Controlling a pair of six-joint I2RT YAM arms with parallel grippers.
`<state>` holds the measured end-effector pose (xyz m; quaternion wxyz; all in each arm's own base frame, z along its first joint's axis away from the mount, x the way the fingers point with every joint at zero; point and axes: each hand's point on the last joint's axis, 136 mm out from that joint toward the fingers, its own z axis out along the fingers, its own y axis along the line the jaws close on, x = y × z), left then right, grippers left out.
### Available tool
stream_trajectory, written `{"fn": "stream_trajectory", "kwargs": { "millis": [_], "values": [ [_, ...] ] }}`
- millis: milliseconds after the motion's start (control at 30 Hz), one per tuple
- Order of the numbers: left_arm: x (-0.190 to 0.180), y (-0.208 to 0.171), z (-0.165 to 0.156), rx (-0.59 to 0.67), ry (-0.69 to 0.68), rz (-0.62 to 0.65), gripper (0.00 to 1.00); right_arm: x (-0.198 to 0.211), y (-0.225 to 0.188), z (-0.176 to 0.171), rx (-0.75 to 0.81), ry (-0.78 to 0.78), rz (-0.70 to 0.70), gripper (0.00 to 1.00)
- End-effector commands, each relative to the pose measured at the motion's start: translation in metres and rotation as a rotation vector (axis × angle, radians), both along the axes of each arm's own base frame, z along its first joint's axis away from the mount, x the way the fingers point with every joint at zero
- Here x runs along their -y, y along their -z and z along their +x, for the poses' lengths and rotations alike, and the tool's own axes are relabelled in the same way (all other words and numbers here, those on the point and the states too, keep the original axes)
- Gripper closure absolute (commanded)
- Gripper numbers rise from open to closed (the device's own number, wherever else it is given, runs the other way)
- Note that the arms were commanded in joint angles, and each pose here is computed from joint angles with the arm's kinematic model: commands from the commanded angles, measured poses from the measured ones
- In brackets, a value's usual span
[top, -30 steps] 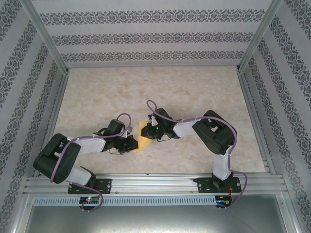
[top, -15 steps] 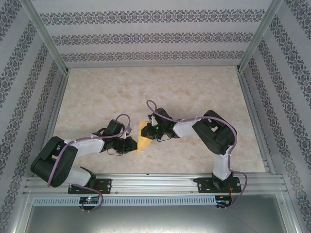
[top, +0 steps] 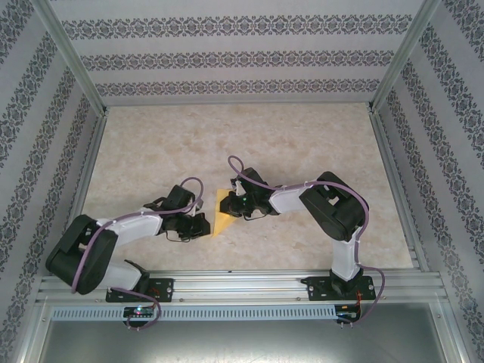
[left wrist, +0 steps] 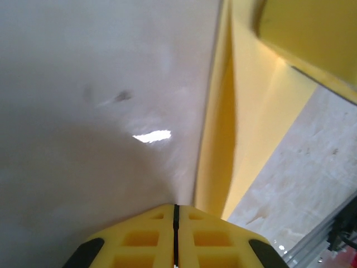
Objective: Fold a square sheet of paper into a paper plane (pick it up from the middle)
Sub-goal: Fourth fold the wing at the center of the table.
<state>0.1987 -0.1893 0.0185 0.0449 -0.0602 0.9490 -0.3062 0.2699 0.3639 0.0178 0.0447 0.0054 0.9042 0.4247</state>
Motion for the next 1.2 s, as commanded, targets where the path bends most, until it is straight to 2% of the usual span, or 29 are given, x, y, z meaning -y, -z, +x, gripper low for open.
{"fn": "stream_trajectory", "kwargs": {
  "millis": [0, 267, 467, 767, 1167],
  "values": [
    [-0.011, -0.012, -0.004, 0.030, -0.006, 0.055, 0.89, 0.021, 0.037, -0.008, -0.043, 0.027, -0.140, 0.90],
    [0.028, -0.059, 0.013, 0.149, 0.045, -0.201, 0.88, 0.022, 0.040, -0.008, -0.050, 0.027, -0.145, 0.90],
    [0.045, -0.052, 0.017, 0.108, 0.081, -0.279, 0.88, 0.023, 0.040, -0.009, -0.049, 0.026, -0.152, 0.90],
    [0.052, -0.031, 0.019, 0.058, 0.099, -0.269, 0.88, 0.024, 0.039, -0.009, -0.048, 0.027, -0.156, 0.90],
    [0.031, 0.015, -0.003, -0.063, 0.057, -0.146, 0.90, 0.026, 0.042, -0.010, -0.053, 0.025, -0.166, 0.90]
  ]
}}
